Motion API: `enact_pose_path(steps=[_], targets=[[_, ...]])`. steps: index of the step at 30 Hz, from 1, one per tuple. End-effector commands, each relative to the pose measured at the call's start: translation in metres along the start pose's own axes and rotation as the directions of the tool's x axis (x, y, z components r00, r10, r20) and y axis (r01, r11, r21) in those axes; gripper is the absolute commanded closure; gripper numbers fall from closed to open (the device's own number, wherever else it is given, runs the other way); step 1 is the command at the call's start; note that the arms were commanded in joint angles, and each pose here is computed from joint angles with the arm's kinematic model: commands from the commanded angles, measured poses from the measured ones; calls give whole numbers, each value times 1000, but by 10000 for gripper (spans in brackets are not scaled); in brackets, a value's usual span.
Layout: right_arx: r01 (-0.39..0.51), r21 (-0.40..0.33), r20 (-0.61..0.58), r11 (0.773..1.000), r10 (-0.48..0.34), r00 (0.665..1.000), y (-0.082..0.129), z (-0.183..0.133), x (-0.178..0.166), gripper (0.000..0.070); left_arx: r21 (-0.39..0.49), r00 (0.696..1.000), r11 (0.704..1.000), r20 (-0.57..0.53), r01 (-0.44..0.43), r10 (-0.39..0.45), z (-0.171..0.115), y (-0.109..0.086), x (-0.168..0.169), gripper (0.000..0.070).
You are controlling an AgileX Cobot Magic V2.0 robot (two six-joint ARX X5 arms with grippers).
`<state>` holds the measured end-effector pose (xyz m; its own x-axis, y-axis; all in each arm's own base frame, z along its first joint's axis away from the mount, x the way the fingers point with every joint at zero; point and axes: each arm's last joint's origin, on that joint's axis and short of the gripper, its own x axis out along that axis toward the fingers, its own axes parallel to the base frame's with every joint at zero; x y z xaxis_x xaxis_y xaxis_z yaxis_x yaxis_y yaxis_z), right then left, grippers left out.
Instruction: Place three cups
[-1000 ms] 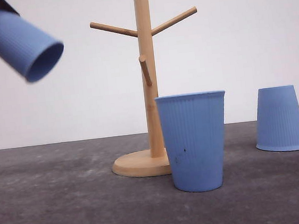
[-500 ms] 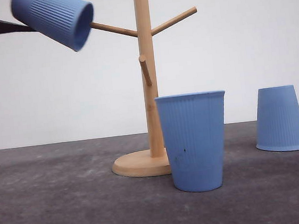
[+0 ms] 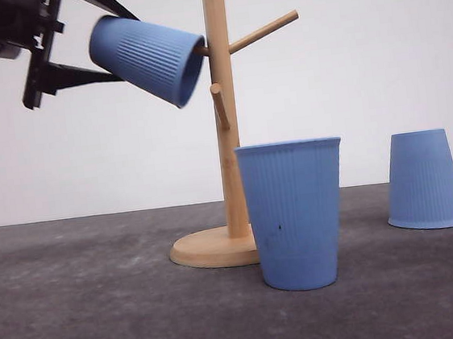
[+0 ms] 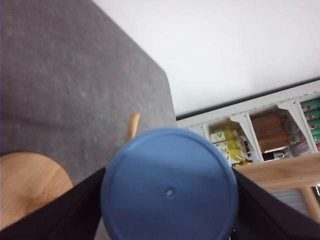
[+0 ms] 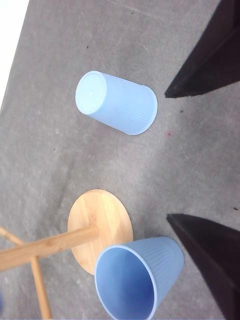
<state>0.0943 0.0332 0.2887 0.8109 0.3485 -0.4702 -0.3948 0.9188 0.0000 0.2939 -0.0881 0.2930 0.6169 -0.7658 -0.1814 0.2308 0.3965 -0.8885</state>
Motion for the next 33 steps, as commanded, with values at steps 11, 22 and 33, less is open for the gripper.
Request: enact_pose_path(steps=[11,22,33], targets=[[-6,32,24,999,5,1000,0,5,-2,232,2,998,999,-49,40,-40,3,1,3,90],[-6,39,24,999,5,1000,0,5,-2,232,43,985,999,-172,-7,14,-13,-13,-23,105],[-5,104,25,995,3,1000,0,5,-2,232,376,958,899,-86,-223,274,-49,-33,-86,226]])
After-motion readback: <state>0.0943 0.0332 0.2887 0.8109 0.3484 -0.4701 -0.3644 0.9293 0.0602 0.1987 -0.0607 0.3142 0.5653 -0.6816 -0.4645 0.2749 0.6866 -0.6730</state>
